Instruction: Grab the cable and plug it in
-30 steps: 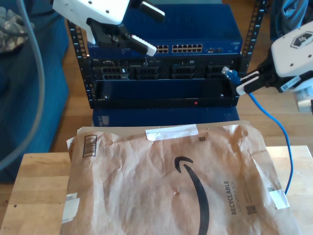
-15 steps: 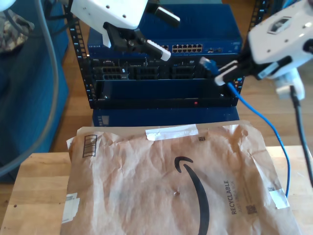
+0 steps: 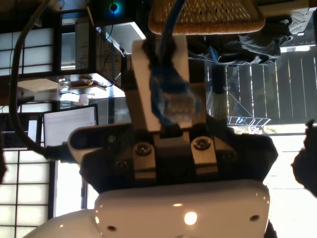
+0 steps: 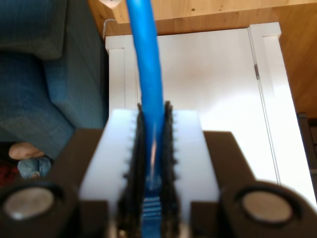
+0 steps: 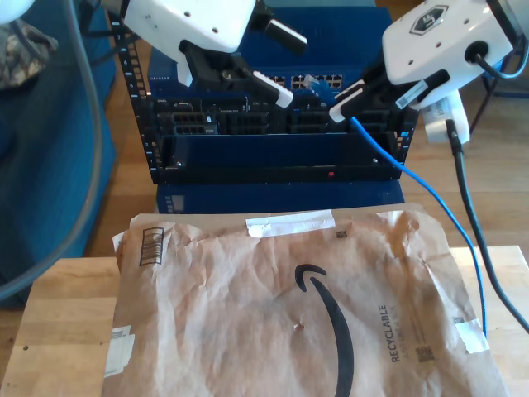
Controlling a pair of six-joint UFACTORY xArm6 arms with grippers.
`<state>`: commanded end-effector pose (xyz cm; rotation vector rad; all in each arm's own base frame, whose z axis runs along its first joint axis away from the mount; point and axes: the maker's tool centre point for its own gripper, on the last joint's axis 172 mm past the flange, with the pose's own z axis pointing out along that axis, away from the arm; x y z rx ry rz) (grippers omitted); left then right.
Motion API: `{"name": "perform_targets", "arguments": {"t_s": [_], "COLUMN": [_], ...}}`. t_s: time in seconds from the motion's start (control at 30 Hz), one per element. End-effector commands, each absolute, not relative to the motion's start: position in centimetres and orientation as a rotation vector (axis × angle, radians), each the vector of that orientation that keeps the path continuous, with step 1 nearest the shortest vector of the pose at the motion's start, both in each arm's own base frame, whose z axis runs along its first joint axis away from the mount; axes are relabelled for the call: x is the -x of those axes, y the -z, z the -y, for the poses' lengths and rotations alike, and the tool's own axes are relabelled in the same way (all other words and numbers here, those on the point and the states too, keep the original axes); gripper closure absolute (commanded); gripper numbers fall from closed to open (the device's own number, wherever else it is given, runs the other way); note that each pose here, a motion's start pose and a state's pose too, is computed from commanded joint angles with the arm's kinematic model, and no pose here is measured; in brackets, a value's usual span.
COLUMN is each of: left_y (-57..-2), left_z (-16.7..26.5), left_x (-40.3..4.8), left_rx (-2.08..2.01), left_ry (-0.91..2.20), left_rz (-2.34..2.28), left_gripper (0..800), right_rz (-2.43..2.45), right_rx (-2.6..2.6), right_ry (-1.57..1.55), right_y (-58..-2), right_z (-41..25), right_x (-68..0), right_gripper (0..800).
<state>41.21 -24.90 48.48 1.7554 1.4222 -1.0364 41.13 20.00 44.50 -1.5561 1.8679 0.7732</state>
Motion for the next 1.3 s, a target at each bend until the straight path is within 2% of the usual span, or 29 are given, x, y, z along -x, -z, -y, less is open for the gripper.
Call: {"name": "perform_targets", "arguments": {"t_s": [0.53, 0.97, 1.3], "left_y": [-48.5, -48.3, -48.4], "left_z": [24.9, 24.8, 24.8], "left_x": [-41.1, -41.2, -41.2], "left_rx": [-1.742, -1.730, -1.727], "left_ry": [1.053, 1.065, 1.068], "left_rz": [-1.452, -1.470, -1.472], "left_gripper": [8, 238, 254], "right_rz": [-1.853, -1.854, -1.854], "right_rx": [1.559, 1.560, 1.558], "right_ry": [-0.760, -0.756, -0.757], "right_y": [-46.0, -46.1, -46.1], "right_z": [-21.4, -21.3, -21.4], "right_x": [-42.2, -42.4, -42.5], "right_gripper": [790, 790, 790]}}
